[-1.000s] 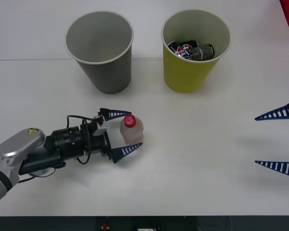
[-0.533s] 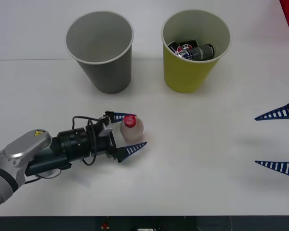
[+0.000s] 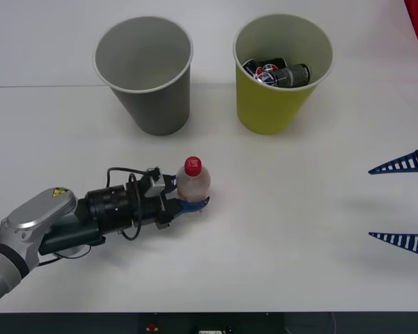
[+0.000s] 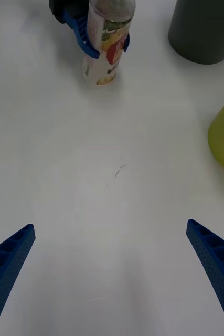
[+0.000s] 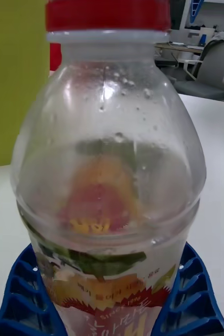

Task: Put the can into the green bin and the plastic bottle into the gray bin

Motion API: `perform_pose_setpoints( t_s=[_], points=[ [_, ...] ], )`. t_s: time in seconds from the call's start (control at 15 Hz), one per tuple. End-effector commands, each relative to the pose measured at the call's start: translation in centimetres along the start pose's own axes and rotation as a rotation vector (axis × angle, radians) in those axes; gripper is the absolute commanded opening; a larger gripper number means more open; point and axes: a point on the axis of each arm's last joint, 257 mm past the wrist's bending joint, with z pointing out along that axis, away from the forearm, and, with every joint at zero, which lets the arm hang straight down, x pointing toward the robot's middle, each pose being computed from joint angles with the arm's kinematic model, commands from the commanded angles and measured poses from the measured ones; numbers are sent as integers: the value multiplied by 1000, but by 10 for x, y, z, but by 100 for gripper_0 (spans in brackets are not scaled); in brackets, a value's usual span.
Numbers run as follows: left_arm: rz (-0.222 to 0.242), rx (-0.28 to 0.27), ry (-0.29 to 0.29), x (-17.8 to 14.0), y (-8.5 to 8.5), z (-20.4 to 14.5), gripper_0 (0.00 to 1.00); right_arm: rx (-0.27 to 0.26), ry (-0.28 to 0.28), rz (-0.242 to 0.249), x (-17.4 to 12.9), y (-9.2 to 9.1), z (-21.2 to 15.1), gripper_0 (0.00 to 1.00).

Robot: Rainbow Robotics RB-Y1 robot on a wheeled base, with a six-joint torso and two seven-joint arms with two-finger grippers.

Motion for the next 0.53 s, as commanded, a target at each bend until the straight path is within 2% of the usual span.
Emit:
perform_pose_setpoints(
  t_s=[0.07, 0.13, 0.27, 0.53],
  points=[
    [0, 6, 0, -3, 1, -3, 0, 0, 0, 0, 0, 0, 0, 100],
    [3, 12, 0, -7, 1, -6, 0, 0, 0, 0, 0, 0, 0, 100],
    [-22, 46, 21, -14, -4, -9, 0, 0, 0, 0, 0, 0, 0, 100],
    [-44, 60, 89, -28, 0, -36, 0, 0, 0, 0, 0, 0, 0, 100]
  ],
)
